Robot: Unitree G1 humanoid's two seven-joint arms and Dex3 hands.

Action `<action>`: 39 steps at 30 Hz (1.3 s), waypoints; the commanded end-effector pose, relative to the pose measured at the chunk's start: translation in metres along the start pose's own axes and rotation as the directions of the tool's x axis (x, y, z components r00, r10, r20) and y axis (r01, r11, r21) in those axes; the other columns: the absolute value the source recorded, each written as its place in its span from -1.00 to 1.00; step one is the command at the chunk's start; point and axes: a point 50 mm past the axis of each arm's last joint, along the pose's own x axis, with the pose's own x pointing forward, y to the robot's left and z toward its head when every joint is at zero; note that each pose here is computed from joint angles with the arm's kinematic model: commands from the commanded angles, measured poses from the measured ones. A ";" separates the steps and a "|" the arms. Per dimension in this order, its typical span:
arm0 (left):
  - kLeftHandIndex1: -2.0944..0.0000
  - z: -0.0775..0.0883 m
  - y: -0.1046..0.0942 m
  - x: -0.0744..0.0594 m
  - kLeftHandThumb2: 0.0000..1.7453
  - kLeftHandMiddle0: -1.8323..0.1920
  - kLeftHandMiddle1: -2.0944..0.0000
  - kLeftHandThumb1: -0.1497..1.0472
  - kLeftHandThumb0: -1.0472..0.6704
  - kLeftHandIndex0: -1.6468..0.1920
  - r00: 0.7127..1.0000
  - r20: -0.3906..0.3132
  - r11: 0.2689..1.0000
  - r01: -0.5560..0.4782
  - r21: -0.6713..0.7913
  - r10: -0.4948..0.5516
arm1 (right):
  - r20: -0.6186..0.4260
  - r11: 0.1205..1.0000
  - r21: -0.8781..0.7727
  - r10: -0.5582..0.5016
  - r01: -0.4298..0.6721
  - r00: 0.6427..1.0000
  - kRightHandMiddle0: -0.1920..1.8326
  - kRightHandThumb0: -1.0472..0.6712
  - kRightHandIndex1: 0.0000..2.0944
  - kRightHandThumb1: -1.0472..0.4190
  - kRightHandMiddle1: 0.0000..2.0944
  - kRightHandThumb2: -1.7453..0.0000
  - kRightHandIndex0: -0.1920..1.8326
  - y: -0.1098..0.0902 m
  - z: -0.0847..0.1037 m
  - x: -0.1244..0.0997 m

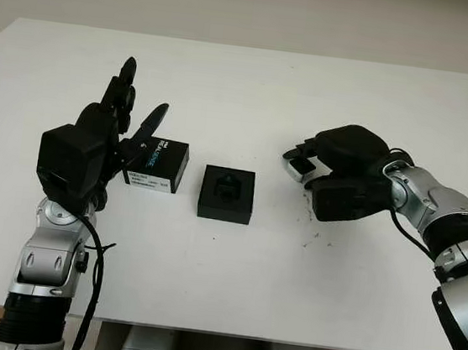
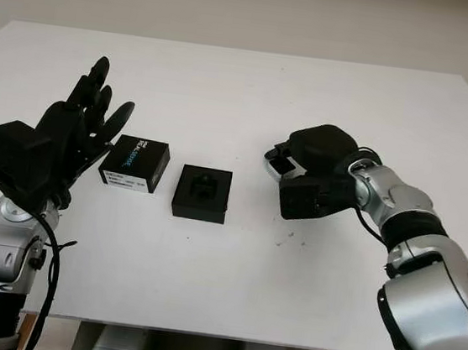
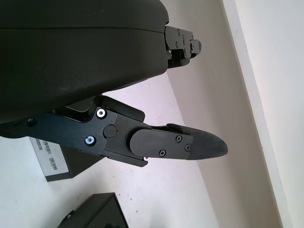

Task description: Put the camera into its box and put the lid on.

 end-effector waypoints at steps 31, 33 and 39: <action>0.94 0.001 0.001 0.000 -0.67 0.81 0.95 1.00 -0.64 0.80 1.000 0.009 0.999 0.011 0.035 -0.011 | -0.095 0.997 0.079 0.025 -0.017 0.995 0.04 -0.12 -0.95 -0.83 -0.85 0.92 -0.33 0.002 -0.011 -0.002; 0.94 0.002 0.000 0.000 -0.66 0.81 0.95 1.00 -0.64 0.80 1.000 0.010 0.999 0.012 0.036 -0.012 | -0.096 0.996 0.083 0.022 -0.015 0.995 0.05 -0.11 -0.95 -0.85 -0.83 0.92 -0.32 0.003 -0.011 -0.002; 0.95 0.002 0.000 0.000 -0.67 0.81 0.95 1.00 -0.64 0.80 1.000 0.008 1.000 0.014 0.023 -0.014 | -0.105 0.994 0.105 0.034 -0.023 0.994 0.04 -0.11 -0.96 -0.88 -0.80 0.93 -0.34 0.002 -0.012 -0.003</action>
